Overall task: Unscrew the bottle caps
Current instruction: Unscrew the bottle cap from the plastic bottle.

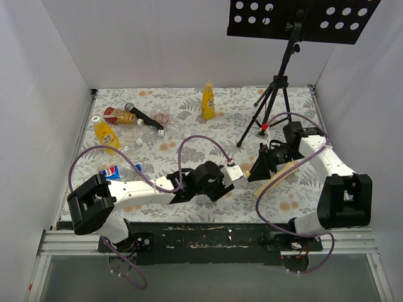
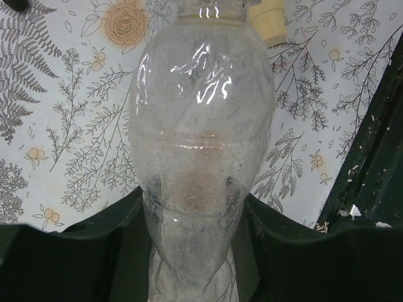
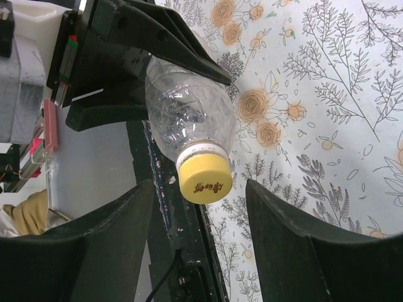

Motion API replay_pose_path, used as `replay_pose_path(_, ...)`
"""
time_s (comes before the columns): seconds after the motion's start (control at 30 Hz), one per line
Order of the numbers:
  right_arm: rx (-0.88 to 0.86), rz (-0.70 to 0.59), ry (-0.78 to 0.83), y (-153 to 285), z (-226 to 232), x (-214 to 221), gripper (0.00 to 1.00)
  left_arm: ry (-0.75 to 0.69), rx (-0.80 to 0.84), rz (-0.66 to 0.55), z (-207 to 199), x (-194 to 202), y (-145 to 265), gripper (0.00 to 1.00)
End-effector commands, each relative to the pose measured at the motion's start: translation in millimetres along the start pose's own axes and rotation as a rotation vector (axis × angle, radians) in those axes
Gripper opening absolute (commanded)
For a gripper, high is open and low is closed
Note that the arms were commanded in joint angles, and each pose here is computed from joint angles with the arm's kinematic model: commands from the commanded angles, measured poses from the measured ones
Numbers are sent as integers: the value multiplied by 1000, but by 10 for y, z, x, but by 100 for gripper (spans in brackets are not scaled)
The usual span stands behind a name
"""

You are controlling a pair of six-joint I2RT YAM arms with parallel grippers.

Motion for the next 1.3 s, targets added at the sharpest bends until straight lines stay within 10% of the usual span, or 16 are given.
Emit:
replay_pose_path(0.0,-14,8,-1,-34,32,-52,66,5,-45,-63,91,-200,19,0)
replay_pose_path(0.47,-91,41,192,-18,238,-96,1,-83,-9,-76,31,-37,168,5)
replay_pose_path(0.9,161,59,1094,-58,203,-221,1,-28,319,-124,-117,-8,285,7)
replay_pose_path(1.07,135,37,1004,-118,244,-125,2,-17,193,-90,76,49,259,5)
replay_pose_path(1.27,85,40,780,-155,309,17,49,-30,95,-92,101,41,355,5)
Point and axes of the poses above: each gripper's point midway between its finger pads, its own y axis back along the fingers, its own z axis along the line the jaws close on, x = y × z, the point moved 1 cm from there along y, back along the fingers, and after that the axes turned 14 degrees about -y, right-handed, at the moved point
